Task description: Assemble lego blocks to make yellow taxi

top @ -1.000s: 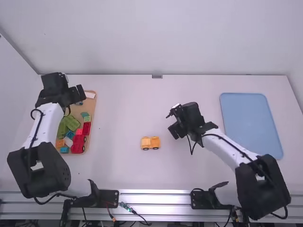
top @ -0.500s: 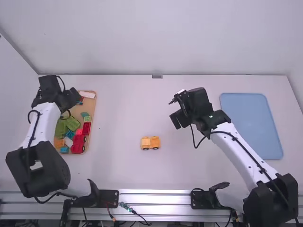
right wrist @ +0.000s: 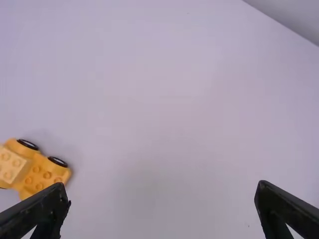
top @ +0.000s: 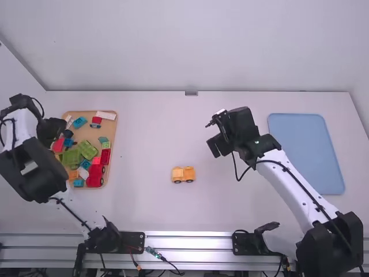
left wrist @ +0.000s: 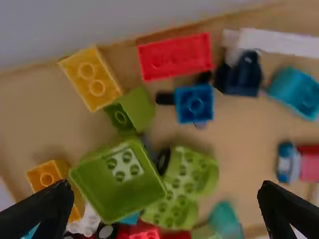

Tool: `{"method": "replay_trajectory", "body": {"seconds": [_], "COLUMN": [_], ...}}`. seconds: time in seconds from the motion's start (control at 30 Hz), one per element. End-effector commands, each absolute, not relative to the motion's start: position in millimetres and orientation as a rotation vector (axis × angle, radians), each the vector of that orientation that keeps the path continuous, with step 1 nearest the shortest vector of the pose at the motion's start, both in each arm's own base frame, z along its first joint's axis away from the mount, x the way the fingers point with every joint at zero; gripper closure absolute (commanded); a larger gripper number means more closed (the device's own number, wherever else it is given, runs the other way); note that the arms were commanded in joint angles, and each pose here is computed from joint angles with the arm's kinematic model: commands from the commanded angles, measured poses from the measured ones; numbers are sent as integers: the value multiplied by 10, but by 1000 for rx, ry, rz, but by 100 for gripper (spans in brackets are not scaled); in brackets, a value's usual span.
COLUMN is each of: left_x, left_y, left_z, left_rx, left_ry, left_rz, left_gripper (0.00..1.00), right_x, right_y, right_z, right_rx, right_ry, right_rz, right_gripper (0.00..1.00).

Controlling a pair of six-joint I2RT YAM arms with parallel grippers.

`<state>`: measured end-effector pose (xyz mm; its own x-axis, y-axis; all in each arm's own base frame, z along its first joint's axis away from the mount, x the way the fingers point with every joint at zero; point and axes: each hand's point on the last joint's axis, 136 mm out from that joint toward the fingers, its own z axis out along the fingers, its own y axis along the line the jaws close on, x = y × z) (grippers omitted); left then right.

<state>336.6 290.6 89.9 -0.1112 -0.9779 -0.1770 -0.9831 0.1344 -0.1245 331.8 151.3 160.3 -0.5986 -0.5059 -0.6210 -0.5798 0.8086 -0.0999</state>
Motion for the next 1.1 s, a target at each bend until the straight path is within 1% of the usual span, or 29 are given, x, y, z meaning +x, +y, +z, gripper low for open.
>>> {"method": "replay_trajectory", "body": {"seconds": [0.0, 0.1, 0.23, 0.4, 0.43, 0.47, 0.57, 0.73, 0.87, 1.07], "left_x": [3307, 3256, 3100, 3033, 3023, 3016, 3006, 2961, 2952, 3003], "left_y": [3061, 3150, 3231, 3272, 3268, 3254, 3231, 3198, 3203, 3247], "left_z": [788, 615, 453, 383, 348, 312, 230, 153, 142, 69], "left_rx": [-2085, -2154, -2272, -2286, -2289, -2292, -2292, -2310, -2306, -2267], "left_ry": [2072, 2033, 1945, 1929, 1927, 1928, 1929, 1929, 1932, 1917], "left_rz": [58, 18, 9, 16, 11, 8, 0, 10, 19, 10], "left_gripper": [1, 3, 9, 15, 20, 23, 26, 37, 35, 38], "right_x": [3333, 3332, 3332, 3327, 3328, 3328, 3328, 3323, 3318, 3305], "right_y": [1531, 1531, 1532, 1538, 1537, 1537, 1536, 1533, 1532, 1527], "right_z": [1644, 1644, 1644, 1643, 1644, 1643, 1643, 1638, 1630, 1618], "right_rx": [-795, -796, -796, -798, -797, -797, -797, -798, -799, -800], "right_ry": [2327, 2327, 2327, 2327, 2327, 2327, 2327, 2330, 2332, 2340], "right_rz": [155, 155, 155, 160, 160, 159, 159, 159, 159, 159], "right_gripper": [1, 1, 1, 1, 1, 1, 1, 1, 1, 1]}}
